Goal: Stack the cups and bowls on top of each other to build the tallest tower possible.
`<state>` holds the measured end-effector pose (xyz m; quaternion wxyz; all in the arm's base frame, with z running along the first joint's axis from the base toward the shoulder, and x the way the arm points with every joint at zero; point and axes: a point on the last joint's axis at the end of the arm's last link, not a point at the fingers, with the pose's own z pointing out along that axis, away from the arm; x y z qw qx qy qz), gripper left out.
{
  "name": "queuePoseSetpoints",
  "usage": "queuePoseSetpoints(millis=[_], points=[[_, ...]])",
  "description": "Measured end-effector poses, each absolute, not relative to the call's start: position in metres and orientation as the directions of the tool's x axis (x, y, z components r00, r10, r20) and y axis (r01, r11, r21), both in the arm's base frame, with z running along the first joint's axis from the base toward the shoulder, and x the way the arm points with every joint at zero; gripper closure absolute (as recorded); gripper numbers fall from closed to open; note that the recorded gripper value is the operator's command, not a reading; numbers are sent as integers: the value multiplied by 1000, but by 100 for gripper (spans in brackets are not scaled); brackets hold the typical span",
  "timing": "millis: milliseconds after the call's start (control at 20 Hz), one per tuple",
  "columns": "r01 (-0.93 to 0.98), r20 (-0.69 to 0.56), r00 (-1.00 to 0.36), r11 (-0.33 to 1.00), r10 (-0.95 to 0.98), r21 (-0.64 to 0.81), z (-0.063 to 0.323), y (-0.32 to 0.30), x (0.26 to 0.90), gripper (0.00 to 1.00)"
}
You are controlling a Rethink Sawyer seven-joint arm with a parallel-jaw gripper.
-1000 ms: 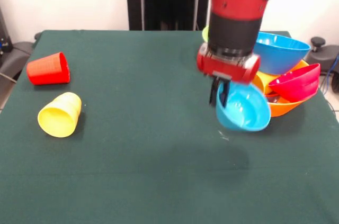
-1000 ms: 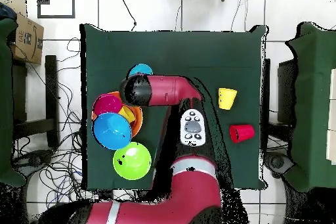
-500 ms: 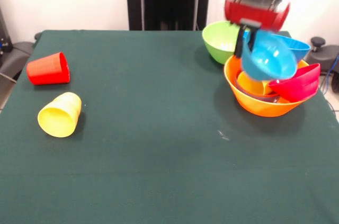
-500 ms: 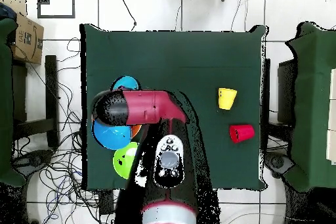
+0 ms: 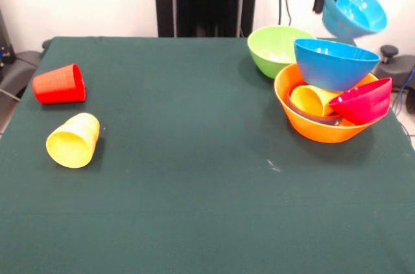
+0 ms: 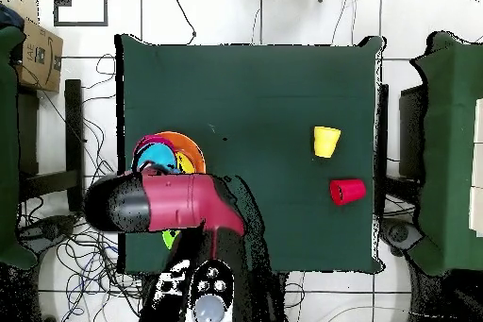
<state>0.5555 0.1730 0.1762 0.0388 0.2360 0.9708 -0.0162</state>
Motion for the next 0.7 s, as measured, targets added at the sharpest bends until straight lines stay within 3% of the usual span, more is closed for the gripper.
queuePoseSetpoints(millis=[700], points=[[488, -40, -873, 871, 487, -53, 180, 164, 504, 100]])
